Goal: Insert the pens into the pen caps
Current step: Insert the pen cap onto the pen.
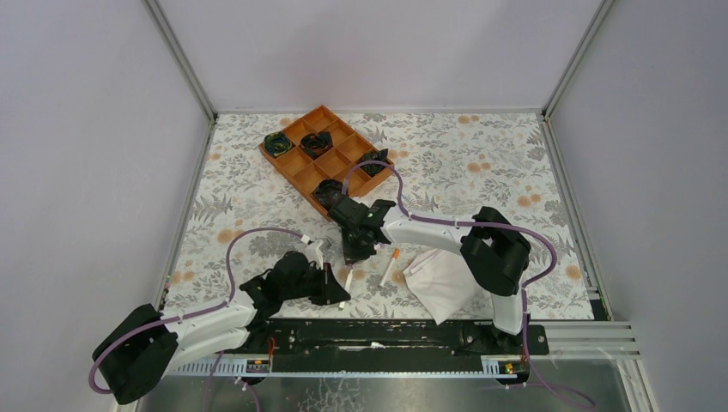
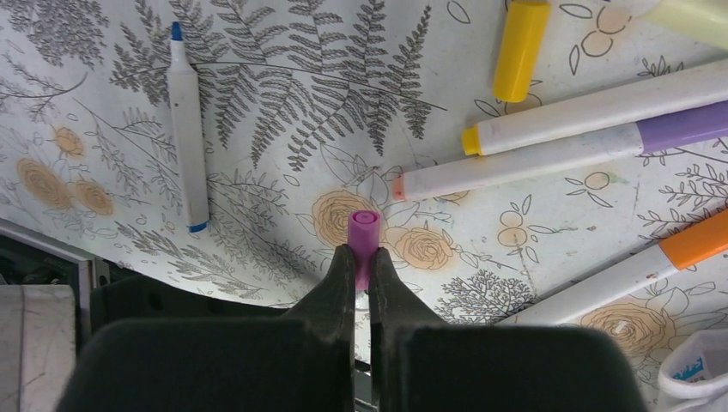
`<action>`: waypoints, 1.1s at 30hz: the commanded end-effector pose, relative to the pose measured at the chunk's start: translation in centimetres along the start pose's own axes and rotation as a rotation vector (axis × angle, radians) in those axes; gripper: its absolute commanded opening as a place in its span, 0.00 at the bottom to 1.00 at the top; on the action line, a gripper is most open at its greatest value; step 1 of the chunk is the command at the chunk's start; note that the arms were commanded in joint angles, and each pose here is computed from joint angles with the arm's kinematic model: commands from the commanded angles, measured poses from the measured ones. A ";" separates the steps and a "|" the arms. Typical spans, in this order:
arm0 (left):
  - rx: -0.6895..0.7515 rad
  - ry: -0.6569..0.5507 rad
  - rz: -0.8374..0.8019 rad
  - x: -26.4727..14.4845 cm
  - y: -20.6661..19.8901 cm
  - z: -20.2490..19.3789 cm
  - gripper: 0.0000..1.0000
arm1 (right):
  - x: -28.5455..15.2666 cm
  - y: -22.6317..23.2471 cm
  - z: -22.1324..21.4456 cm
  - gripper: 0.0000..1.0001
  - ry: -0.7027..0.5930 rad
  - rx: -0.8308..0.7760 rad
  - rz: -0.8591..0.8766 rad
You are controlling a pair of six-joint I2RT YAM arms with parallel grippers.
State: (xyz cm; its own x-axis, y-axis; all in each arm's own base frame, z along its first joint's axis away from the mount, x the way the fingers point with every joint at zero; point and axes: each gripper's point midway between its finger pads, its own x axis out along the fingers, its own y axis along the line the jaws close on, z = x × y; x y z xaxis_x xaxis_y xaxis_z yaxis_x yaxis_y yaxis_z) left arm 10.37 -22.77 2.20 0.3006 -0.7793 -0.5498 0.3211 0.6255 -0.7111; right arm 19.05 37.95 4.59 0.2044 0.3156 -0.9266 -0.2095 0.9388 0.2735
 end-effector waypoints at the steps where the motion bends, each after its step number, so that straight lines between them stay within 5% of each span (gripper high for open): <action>1: 0.042 -0.050 -0.038 0.0 -1.1 1.2 0.00 | -1.5 1.9 1.4 0.00 -0.048 -0.017 0.041; 33: 0.009 -0.061 -0.014 -0.2 -0.6 1.2 0.00 | -2.7 1.4 2.3 0.00 -0.105 -0.011 0.021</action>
State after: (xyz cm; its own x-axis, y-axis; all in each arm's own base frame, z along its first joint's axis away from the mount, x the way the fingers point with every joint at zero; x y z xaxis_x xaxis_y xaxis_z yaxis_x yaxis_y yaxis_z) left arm 11.12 -22.67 2.93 0.3500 -0.7731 -0.5289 0.3155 0.6289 -0.7106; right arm 19.69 38.14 5.22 0.2385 0.3164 -0.9181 -0.2152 0.9391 0.2678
